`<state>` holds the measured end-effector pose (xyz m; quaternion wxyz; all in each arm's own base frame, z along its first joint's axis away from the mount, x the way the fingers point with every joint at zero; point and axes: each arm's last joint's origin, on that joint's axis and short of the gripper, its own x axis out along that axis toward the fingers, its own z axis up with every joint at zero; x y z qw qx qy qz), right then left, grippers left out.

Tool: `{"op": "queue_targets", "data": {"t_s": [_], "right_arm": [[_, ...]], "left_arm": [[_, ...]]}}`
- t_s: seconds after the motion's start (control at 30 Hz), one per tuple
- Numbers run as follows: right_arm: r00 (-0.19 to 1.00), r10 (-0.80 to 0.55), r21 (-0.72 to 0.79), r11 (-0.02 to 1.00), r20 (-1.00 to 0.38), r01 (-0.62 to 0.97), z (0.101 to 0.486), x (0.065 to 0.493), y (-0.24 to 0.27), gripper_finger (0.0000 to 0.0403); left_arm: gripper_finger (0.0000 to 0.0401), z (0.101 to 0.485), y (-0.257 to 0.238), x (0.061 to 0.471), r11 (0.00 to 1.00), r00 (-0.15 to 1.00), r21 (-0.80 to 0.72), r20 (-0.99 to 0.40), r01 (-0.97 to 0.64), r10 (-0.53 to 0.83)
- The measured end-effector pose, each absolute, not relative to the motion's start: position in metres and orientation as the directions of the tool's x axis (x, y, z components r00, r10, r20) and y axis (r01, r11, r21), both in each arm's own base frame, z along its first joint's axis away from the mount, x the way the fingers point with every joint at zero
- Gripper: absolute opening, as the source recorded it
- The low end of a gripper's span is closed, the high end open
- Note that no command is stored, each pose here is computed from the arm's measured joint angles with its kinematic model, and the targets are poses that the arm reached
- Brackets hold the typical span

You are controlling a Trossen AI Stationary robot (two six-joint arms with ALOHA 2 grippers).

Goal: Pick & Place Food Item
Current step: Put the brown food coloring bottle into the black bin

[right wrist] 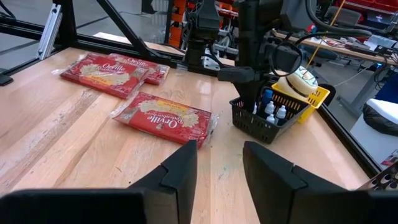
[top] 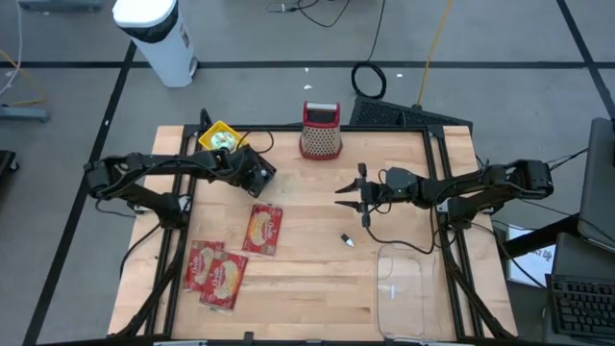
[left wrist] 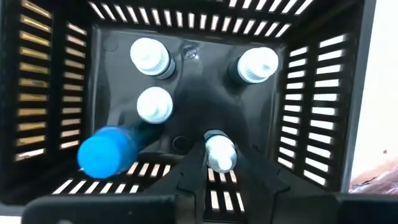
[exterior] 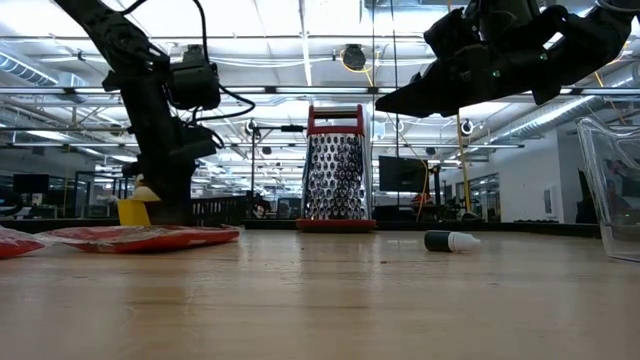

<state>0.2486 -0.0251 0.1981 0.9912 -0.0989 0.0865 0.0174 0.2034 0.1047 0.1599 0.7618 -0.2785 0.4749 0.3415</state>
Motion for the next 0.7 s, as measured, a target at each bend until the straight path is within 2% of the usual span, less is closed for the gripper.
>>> {"op": "queue_targets", "data": {"t_s": [0.7], "right_arm": [[0.984,0.018,-0.192,0.980,-0.179,-0.052,0.198,0.248,-0.025,0.0118]], "left_arm": [[0.0087,0.181,0.111,0.216,0.654,0.391,-0.123,-0.877,-0.746,0.280]]}}
